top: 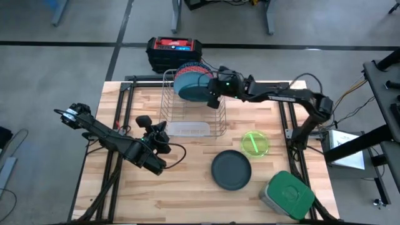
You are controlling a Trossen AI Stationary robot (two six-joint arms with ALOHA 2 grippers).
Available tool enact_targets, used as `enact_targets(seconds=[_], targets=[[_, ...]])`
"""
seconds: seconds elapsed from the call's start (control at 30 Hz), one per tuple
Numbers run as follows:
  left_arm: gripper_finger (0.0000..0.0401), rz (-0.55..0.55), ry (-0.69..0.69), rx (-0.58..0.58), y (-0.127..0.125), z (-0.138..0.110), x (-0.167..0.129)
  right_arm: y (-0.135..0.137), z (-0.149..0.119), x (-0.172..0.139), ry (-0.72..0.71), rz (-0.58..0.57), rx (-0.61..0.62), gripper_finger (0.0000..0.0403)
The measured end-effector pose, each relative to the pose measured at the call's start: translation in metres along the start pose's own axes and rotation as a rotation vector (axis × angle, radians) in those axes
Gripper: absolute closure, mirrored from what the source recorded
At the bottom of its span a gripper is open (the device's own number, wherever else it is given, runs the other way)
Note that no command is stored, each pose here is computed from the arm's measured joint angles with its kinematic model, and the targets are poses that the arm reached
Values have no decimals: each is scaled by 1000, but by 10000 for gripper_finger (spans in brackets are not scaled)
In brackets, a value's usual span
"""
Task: Sort dishes
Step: Put the dark green plate into the dish rack
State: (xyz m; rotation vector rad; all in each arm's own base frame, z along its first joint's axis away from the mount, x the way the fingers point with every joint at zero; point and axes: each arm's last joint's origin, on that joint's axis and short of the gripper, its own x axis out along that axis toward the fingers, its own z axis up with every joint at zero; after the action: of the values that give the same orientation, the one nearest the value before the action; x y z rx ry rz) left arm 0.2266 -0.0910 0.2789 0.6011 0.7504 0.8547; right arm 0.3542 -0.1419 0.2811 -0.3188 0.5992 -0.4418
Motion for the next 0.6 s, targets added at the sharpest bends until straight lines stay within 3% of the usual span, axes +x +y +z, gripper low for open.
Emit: enact_targets(seconds=[0.1,0.2,0.37,0.43,0.5,0.6], targets=[[401,23,-18,5,1,0,0,-3,11,-25,-50,-17,-45,380],[401,55,-46,-10,4,0,-1,-1,17,-55,-107,-25,-168,380],[401,77,-67,-27,8,1,-1,12,17,-118,-291,-33,-531,380],[401,84,-74,-30,8,1,-1,15,11,-144,-391,35,-611,380],[401,84,-75,-30,8,1,-1,11,8,-172,-540,120,-606,380],[401,85,-75,-31,8,1,-1,3,-1,-217,-799,353,-600,380]])
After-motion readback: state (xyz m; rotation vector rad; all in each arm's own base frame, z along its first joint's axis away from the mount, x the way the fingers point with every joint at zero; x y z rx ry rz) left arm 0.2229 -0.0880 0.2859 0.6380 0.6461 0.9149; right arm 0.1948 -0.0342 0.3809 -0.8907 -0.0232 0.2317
